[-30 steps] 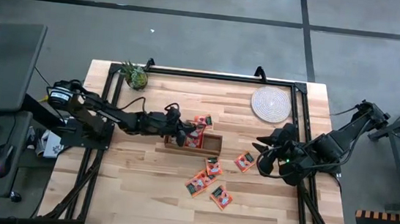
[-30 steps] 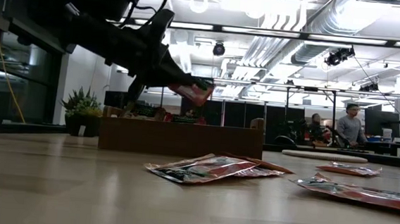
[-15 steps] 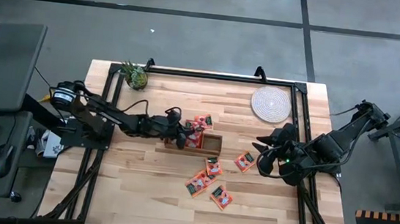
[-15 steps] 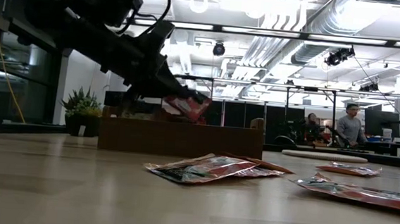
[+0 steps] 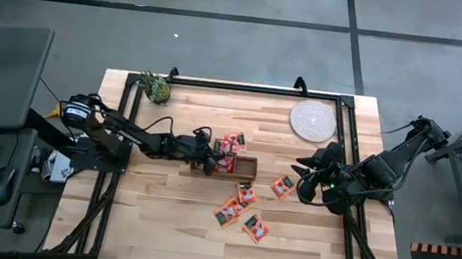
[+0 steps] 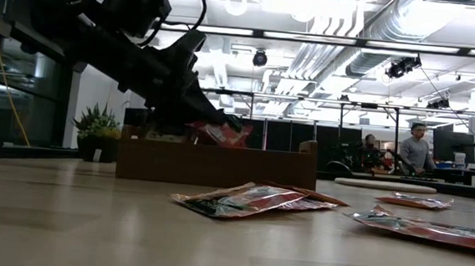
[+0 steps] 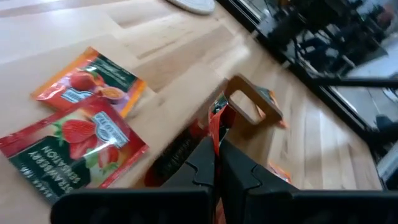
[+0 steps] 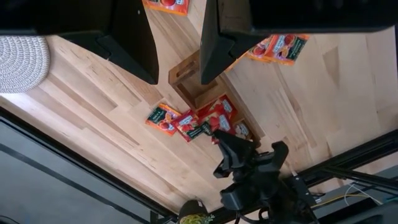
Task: Pick & Place Tea
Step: Put the red tea bag into the middle section of the brown wooden organizer
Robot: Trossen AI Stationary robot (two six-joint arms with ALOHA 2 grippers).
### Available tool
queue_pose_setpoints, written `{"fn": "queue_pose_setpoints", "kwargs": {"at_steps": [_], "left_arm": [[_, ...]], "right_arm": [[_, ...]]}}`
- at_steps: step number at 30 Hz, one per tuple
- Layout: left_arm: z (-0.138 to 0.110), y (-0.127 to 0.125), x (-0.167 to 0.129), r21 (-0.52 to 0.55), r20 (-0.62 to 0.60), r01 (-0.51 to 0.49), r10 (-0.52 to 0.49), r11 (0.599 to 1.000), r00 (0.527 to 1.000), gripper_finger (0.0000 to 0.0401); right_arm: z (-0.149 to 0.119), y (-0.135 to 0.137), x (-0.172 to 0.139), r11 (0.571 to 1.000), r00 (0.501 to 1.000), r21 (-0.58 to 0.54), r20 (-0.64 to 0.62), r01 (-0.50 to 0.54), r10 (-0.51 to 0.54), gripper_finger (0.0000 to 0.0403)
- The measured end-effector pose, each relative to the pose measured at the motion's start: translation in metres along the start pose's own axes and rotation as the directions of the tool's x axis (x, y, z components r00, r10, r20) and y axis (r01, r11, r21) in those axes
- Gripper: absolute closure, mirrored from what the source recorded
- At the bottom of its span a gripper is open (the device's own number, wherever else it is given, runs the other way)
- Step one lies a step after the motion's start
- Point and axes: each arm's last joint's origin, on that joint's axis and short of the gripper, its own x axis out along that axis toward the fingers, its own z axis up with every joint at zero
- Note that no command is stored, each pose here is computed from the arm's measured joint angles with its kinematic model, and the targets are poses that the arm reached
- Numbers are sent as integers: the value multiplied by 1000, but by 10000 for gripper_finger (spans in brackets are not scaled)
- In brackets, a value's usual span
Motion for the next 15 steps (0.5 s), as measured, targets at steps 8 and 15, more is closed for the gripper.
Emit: {"fn": "queue_pose_setpoints", "kwargs": {"at_steps": [8,15], "left_arm": [[-1,-1,0,42,-26,34,-33,999,999,381],[0,-2,0,40,-11,35,-34,999,999,314]], "right_arm": [[0,0,0,1000,1000,-4,0,0,0,289],[0,0,0,1000,1000,-4,-1,-1,1,289]]}}
